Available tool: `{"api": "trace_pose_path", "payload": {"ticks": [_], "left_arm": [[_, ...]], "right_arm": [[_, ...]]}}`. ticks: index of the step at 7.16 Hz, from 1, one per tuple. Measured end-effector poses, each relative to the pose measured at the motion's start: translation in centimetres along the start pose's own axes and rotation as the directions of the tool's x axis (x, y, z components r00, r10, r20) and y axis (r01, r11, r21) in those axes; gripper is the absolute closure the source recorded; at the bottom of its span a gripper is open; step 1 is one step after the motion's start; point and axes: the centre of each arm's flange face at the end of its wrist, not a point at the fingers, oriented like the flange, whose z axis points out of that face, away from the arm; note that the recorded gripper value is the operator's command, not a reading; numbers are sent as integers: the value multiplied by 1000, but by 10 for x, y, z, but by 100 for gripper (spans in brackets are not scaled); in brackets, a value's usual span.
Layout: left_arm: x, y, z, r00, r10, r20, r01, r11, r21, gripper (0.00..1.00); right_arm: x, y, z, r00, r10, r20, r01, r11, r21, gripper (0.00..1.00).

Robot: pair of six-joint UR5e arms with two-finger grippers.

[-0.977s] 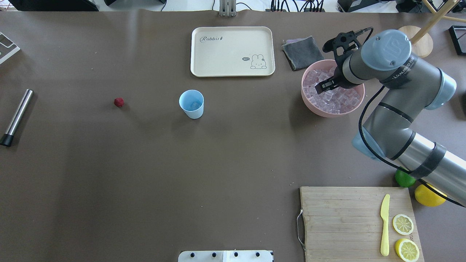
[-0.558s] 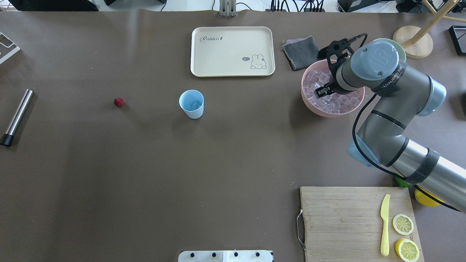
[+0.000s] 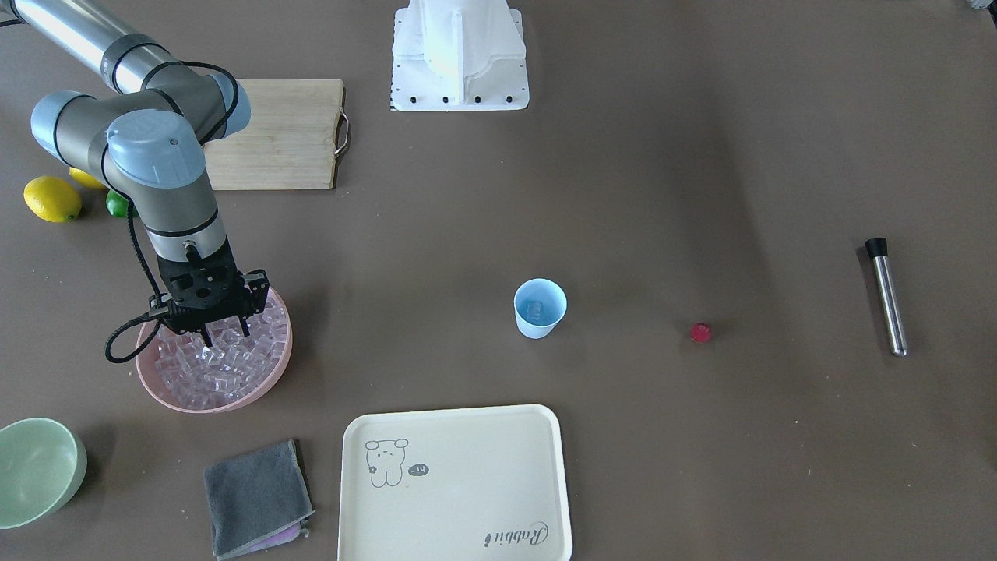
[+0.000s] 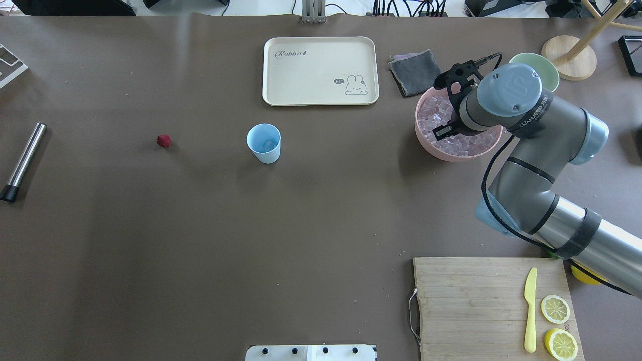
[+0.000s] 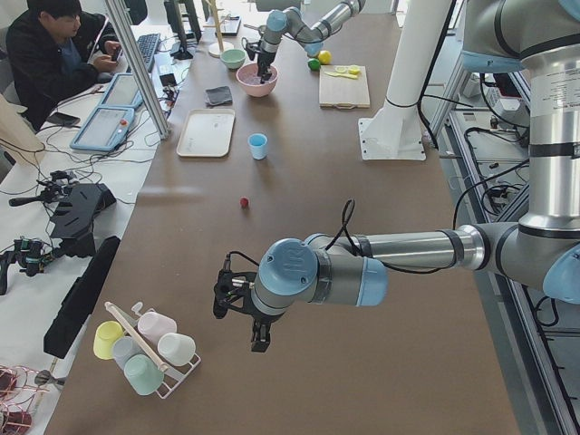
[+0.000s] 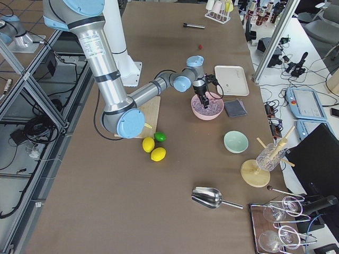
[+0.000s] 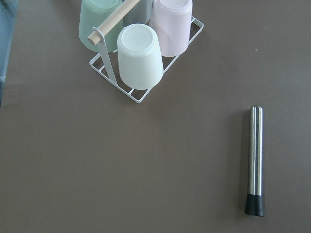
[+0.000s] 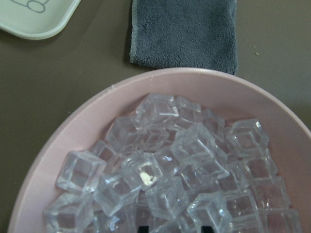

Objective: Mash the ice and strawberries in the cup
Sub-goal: 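Lower the right gripper into the ice and grasp an ice cube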

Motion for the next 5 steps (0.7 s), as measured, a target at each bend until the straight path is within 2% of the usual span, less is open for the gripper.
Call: {"api": "trace_pose_path", "payload": {"ticks": [3, 4, 5], "left_arm": [[0, 5, 0, 1000, -4, -2, 4, 1000, -2, 1], [0, 5, 0, 1000, -4, -2, 4, 1000, -2, 1], [0, 5, -1, 1000, -3, -1, 3, 1000, -1, 1]], "right_arm": [[0, 2, 3, 1000, -1, -6, 1, 1000, -3, 74], [0, 2, 3, 1000, -1, -7, 1, 1000, -3, 93], [0, 2, 3, 1000, -1, -6, 1, 1000, -4, 100]]}}
